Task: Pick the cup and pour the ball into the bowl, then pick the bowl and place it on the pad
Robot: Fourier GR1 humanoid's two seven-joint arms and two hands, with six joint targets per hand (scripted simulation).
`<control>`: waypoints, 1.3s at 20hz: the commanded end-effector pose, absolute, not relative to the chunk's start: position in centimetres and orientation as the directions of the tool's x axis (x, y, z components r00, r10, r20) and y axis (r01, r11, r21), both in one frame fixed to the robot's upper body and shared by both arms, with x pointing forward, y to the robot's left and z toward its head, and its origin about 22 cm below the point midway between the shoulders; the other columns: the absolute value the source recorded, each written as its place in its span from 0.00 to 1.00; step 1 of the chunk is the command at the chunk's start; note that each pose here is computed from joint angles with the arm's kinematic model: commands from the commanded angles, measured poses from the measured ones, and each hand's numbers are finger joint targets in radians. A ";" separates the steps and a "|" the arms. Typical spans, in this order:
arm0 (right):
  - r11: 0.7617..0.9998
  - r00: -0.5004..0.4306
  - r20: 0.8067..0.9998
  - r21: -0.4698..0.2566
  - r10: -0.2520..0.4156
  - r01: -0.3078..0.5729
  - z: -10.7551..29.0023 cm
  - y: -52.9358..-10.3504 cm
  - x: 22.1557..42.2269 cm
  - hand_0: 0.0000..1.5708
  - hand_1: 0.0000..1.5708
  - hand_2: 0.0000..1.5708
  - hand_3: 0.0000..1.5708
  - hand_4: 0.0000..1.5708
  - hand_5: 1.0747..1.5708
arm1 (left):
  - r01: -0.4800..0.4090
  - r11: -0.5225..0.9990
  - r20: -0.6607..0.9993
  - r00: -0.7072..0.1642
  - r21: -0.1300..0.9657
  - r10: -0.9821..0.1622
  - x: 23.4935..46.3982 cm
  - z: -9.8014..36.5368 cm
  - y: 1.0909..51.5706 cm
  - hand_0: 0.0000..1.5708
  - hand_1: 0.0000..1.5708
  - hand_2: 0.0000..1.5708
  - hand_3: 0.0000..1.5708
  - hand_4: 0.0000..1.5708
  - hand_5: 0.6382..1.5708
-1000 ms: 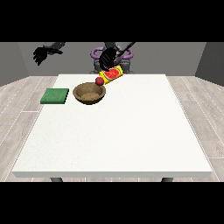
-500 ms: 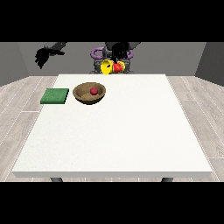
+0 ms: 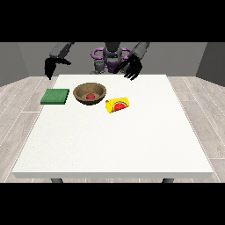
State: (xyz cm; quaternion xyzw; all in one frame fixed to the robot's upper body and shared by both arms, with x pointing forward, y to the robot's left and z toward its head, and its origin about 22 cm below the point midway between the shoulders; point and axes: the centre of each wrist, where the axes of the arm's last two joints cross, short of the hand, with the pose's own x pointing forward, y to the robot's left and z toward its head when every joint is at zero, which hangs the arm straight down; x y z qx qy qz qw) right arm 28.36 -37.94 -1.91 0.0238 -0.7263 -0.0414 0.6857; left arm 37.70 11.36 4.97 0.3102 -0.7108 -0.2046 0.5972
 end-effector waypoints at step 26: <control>0.980 -0.090 0.990 0.123 -0.110 0.158 -6.9 -29.1 33.4 0.00 0.00 0.00 0.00 0.06 0.99 | 0.016 0.974 0.914 -0.350 0.226 -0.206 34.1 5.5 21.3 0.00 0.00 0.00 0.00 0.00 0.99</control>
